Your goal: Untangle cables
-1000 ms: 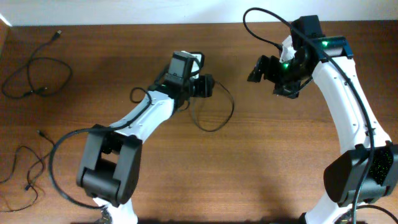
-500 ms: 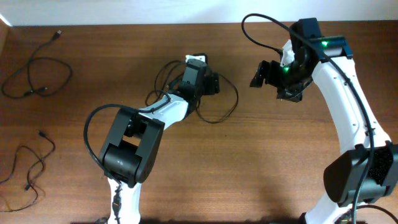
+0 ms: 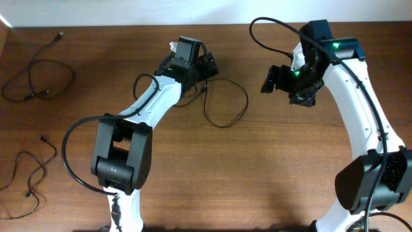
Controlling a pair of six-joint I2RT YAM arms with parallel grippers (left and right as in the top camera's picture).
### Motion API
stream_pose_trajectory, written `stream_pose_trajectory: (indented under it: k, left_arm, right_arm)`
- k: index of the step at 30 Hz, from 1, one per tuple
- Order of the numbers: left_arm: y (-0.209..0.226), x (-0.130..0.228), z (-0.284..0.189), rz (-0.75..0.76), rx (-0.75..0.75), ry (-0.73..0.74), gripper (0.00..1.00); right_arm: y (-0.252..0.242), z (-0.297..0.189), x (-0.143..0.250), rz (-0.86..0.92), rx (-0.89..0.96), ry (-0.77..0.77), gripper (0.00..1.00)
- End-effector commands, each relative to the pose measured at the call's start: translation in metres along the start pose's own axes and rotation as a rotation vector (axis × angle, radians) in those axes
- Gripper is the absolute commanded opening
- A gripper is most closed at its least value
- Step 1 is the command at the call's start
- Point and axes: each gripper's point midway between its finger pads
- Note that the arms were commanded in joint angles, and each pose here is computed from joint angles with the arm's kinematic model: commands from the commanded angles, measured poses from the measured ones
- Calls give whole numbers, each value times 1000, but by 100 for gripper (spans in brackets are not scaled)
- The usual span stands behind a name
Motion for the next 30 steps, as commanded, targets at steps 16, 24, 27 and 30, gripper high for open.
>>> stream_pose_trajectory:
  k: [16,24,27,30]
  left_arm:
    - [-15,33,48,39,23,8,75]
    - [0,51,68,40,-11,50,62]
    - [-2,47,68,39,2,35,29]
    - [-9,41,68,39,26,8,0]
  right_arm:
    - [-2,-1,0,-37,12,-4,92]
    - [-2,-1,0,-55,12,-3,92]
    - [-2,-1,0,-55,12,-4,92]
    - [-2,-1,0,-55,12,-3,92]
Point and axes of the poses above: each gripper's point midway between its finger pads, its own z axis out along the fingers, its own y axis along the line the jaws close on, x = y × z, and after that the axes turned 2 degrees about -z, right-handed
